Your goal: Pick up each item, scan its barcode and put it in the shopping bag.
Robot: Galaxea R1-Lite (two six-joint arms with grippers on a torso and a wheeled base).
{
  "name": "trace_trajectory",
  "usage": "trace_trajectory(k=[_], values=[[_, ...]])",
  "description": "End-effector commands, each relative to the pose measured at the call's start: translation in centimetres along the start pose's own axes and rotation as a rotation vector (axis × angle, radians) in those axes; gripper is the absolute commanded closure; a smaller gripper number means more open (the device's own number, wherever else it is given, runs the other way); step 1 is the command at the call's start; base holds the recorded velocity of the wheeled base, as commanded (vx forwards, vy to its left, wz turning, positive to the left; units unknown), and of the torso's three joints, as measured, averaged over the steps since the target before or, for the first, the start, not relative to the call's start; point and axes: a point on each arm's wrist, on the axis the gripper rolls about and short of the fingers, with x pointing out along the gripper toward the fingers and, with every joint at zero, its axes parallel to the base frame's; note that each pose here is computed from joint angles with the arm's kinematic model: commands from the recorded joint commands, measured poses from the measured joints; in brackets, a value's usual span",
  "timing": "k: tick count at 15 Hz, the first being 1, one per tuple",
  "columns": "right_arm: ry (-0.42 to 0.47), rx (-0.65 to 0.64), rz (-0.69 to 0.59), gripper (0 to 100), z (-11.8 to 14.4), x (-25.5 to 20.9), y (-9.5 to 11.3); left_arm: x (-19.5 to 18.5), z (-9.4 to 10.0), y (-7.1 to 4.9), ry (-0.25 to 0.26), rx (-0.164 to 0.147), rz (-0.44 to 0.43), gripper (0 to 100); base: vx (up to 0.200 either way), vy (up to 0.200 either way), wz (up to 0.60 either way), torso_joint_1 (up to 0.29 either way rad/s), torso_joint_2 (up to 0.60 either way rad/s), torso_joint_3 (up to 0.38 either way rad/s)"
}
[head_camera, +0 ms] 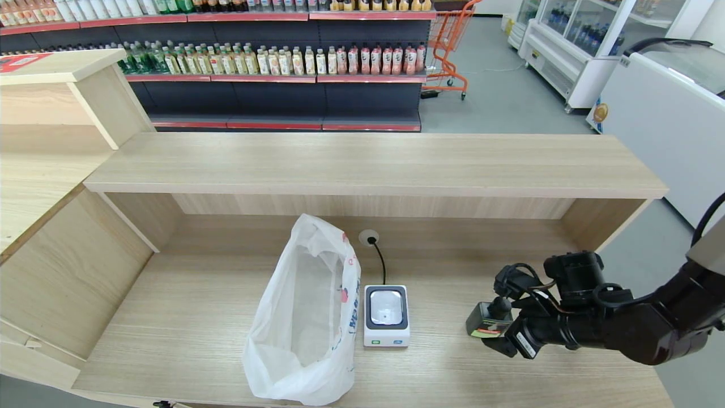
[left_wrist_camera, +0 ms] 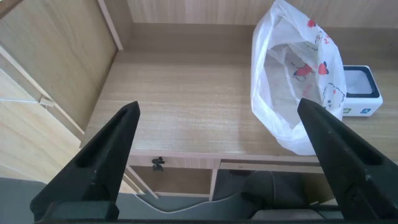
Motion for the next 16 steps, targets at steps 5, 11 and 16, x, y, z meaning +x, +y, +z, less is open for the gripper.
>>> trace_trajectory(k=[5, 11, 16], values=[[-0.018, -0.058, 0.012, 0, 0.5, 3.1, 0.4, 0.0, 0.0, 0.0, 0.001, 0.0, 0.001, 0, 0.0, 0.0, 0.0, 0.0, 0.0, 0.0], [-0.03, -0.095, 0.015, 100, 0.7, 3.9, 0.5, 0.0, 0.0, 0.0, 0.0, 0.0, 0.001, 0, 0.0, 0.0, 0.0, 0.0, 0.0, 0.0], [-0.045, -0.096, 0.005, 100, 0.7, 3.6, 0.5, 0.0, 0.0, 0.0, 0.0, 0.0, 0.001, 0, 0.0, 0.0, 0.0, 0.0, 0.0, 0.0]])
